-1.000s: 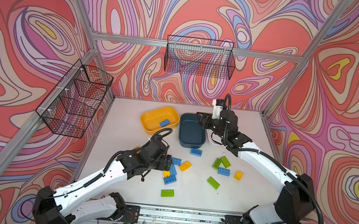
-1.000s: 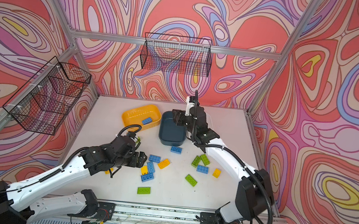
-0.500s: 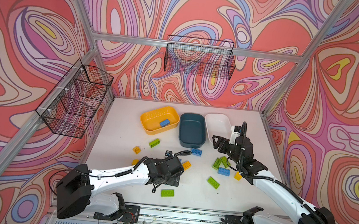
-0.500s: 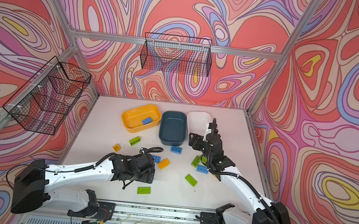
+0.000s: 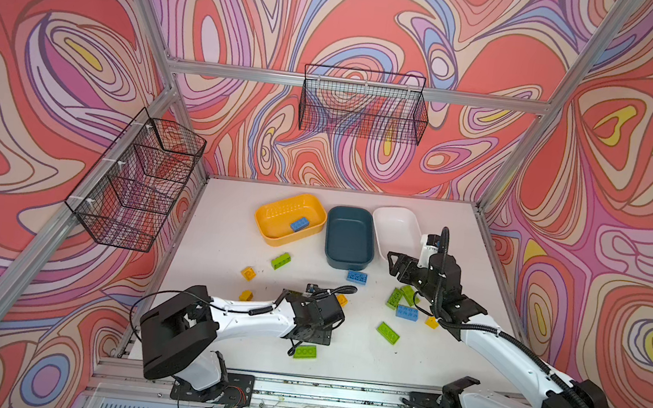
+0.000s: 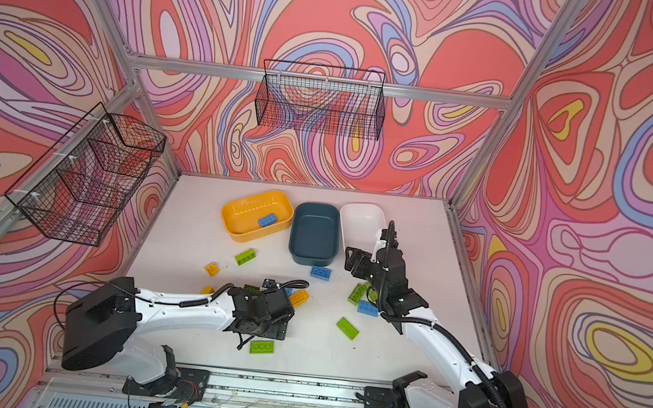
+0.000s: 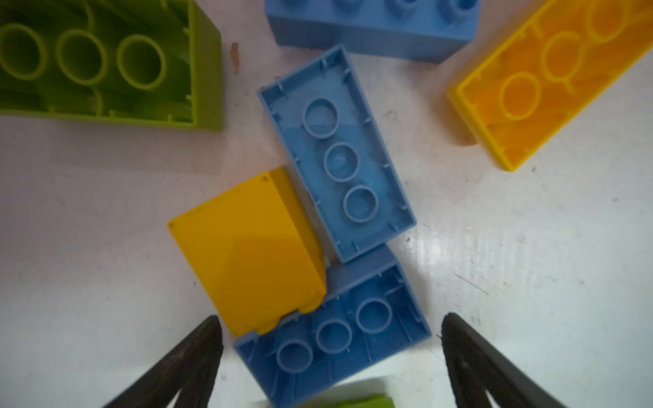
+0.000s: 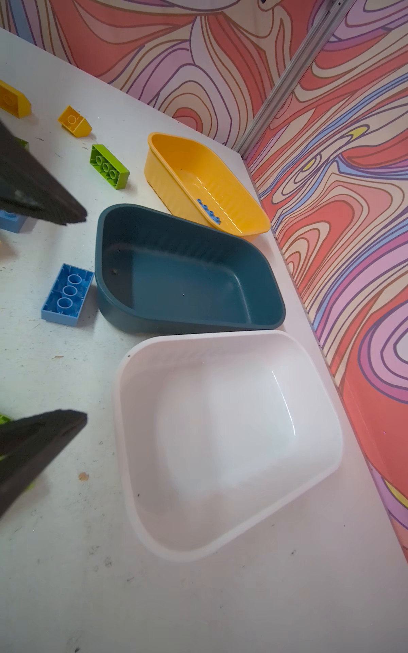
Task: Sort the legos into containers by color
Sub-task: 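Reach the left gripper to a blue brick while the right arm withdraws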
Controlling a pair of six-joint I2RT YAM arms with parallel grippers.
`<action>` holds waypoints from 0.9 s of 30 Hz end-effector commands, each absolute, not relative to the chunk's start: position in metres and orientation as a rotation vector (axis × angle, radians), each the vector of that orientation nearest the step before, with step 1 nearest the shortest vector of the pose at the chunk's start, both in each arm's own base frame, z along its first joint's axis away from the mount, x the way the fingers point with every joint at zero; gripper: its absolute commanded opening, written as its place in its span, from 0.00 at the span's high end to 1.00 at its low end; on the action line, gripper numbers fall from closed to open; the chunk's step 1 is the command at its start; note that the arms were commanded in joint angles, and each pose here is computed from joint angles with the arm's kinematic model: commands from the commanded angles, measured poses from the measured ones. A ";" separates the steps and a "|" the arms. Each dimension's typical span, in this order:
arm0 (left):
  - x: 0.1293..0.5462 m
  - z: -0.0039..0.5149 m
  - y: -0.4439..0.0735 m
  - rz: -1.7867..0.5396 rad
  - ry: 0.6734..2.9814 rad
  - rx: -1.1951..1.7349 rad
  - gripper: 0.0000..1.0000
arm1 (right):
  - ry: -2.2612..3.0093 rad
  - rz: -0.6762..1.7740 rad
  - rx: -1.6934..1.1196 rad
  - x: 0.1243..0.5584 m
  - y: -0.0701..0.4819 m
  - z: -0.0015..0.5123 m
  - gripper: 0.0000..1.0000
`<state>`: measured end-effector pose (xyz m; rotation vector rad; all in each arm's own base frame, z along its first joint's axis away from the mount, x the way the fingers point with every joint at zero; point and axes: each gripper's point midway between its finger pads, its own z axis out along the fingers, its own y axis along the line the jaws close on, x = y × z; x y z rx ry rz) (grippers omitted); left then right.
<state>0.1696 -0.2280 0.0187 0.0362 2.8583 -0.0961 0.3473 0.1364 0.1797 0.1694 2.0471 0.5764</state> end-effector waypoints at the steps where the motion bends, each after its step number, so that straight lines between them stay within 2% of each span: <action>1: 0.176 0.017 -0.240 -0.115 2.852 0.005 0.06 | 2.037 0.579 0.179 0.347 0.133 0.178 0.14; 15: 0.190 0.015 -0.259 -0.092 2.844 0.068 0.16 | 2.041 0.565 0.187 0.346 0.131 0.173 0.14; 18: 0.192 0.015 -0.261 -0.086 2.841 0.078 0.23 | 2.044 0.565 0.190 0.347 0.131 0.172 0.14; 23: 0.193 0.016 -0.259 -0.065 2.838 0.081 0.43 | 2.044 0.564 0.192 0.346 0.130 0.172 0.15; 27: 0.193 0.020 -0.254 -0.049 2.828 0.080 0.50 | 2.047 0.561 0.197 0.346 0.129 0.171 0.15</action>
